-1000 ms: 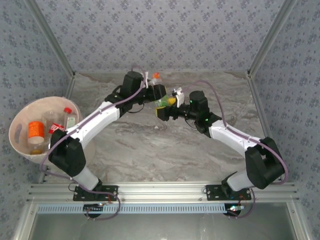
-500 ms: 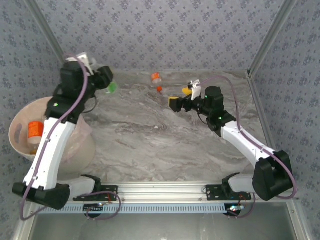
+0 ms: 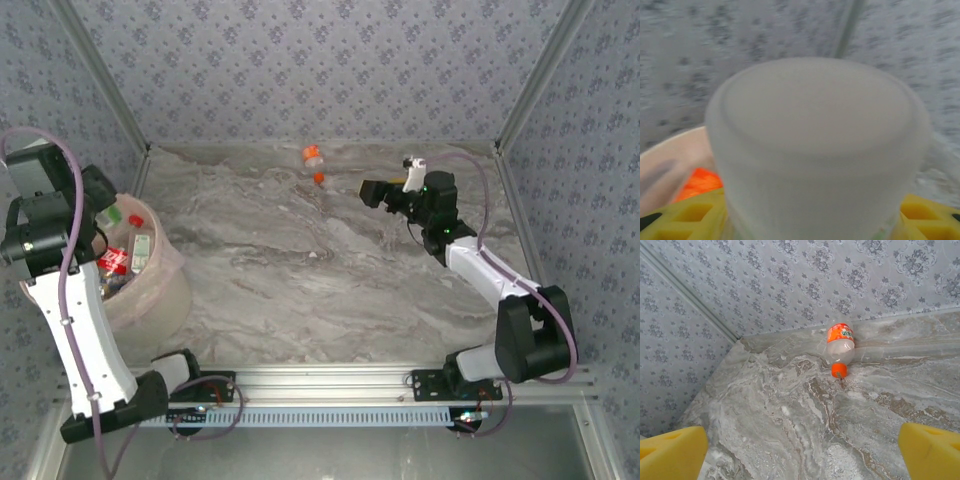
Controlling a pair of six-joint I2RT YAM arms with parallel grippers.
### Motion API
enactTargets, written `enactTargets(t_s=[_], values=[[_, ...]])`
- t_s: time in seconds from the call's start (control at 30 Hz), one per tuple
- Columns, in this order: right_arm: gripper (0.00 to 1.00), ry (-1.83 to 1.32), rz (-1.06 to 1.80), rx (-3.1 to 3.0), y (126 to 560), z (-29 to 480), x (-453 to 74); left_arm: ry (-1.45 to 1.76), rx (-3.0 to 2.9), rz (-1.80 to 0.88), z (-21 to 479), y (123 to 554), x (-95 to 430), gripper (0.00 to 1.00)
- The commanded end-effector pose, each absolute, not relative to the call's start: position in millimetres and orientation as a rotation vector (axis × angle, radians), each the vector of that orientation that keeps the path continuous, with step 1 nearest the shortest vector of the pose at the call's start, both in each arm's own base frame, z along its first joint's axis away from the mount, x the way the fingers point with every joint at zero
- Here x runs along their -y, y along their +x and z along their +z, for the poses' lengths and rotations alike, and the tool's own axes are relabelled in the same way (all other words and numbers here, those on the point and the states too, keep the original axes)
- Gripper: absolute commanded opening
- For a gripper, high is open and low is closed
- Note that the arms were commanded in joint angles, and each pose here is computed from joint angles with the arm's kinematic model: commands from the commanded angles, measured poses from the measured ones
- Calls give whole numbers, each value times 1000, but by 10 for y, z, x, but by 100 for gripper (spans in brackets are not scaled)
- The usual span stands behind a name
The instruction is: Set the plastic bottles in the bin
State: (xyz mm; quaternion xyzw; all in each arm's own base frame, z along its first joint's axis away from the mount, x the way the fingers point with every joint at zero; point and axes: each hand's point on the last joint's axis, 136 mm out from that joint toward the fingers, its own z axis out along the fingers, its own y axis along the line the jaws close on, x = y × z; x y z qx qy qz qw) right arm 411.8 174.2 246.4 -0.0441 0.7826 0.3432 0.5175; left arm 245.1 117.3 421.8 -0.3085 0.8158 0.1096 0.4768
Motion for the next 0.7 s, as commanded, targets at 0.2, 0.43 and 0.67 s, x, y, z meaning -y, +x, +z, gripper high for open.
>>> enactTargets(t_s=[0.2,0.43,0.67], values=[[100,-64,939,-1831,4267,2763,-1751,-622,-2256,934,3916,2142,-1769,54],[100,-38,943,-1839,4287,2759,-1741,-470,-2429,979,3580,2129,-1838,55],[100,-21,938,-1839,4312,2761,-1728,-383,-2525,1017,3386,2207,-1884,78]])
